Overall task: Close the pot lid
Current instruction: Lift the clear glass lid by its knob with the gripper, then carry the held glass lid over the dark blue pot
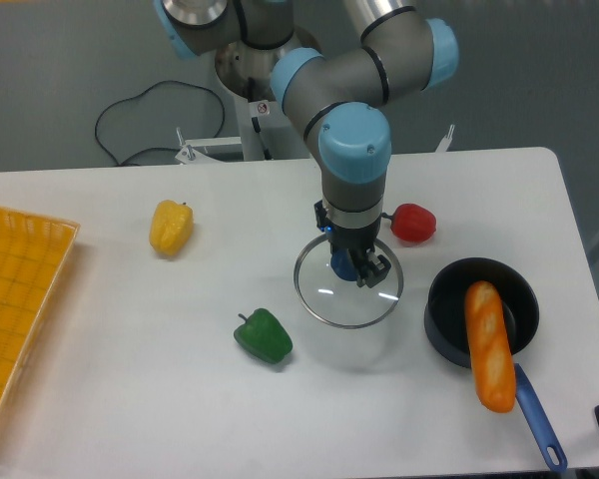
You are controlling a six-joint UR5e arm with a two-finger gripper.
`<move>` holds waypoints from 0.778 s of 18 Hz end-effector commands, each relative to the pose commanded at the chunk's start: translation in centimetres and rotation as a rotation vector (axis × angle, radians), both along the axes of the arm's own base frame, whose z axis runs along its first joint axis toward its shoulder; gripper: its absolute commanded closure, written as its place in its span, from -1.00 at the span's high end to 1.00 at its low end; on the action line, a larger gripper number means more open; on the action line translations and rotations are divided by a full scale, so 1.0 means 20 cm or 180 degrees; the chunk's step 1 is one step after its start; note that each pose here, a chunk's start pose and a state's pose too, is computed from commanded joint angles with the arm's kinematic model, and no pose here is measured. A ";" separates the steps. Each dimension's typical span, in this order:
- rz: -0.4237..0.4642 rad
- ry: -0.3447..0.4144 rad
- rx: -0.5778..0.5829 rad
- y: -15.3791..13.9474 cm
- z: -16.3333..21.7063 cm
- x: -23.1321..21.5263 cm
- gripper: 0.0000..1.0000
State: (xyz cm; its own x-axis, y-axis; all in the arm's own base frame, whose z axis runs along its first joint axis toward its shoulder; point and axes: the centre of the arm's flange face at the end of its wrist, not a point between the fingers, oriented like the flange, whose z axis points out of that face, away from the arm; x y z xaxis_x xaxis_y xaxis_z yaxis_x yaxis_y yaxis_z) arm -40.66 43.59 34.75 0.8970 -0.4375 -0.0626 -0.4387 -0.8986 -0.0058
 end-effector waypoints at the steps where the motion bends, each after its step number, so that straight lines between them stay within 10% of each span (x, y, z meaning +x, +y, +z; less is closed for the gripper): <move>1: 0.0010 0.0004 0.0003 -0.01 0.00 -0.01 -0.21; 14: 0.0034 0.0107 0.0420 -0.02 0.21 -0.25 -0.21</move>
